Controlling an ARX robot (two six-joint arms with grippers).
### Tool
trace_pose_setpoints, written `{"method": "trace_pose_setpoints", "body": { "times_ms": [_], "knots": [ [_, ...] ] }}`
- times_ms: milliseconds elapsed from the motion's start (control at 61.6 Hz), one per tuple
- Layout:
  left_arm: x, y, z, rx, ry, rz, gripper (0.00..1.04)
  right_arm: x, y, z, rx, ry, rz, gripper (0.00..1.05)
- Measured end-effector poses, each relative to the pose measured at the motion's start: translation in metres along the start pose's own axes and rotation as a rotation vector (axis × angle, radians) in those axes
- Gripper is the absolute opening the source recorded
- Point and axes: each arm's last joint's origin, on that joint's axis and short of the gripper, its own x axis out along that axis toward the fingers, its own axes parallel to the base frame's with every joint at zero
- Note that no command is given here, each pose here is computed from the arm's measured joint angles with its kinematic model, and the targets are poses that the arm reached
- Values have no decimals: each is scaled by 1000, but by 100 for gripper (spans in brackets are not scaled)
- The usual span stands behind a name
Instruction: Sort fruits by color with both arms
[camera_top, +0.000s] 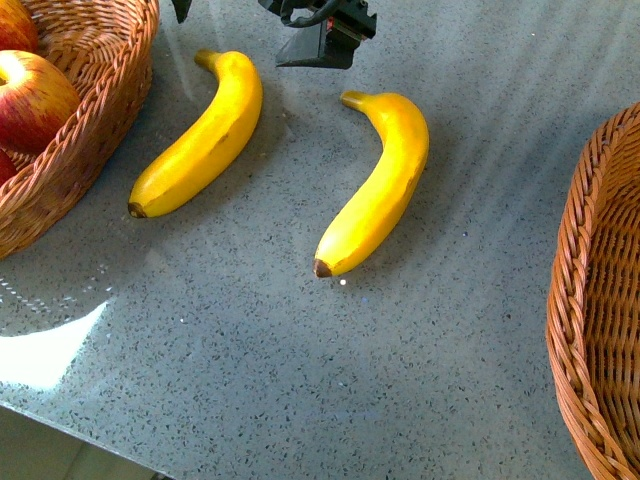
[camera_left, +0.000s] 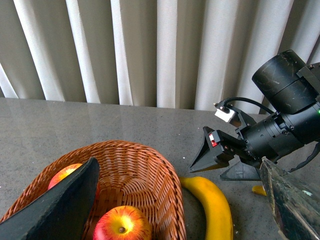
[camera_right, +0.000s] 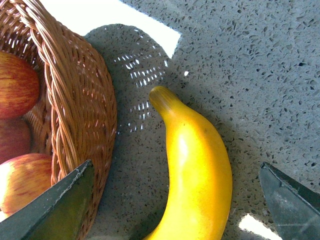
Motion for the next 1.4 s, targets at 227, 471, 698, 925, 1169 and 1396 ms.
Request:
{"method": "trace_pose_setpoints", "body": {
  "times_ms": [227,471,698,925,1169,1396],
  "knots": [
    [0,0,0,0,0,0,96,9,-3,2,-4,16,-34,96],
    [0,0,0,0,0,0,96,21,-4,2,-37,35,-63,96],
    [0,0,0,0,0,0,96,24,-4,1,-73,38,-89,96],
    [0,0,0,0,0,0,96,26,-4,-3,-108,41,-111,96],
    [0,0,0,0,0,0,96,26,-1,-7,-124,42,-113,96],
    [0,0,0,0,0,0,96,23,0,-15,-161,42,-127,96]
  ]
}}
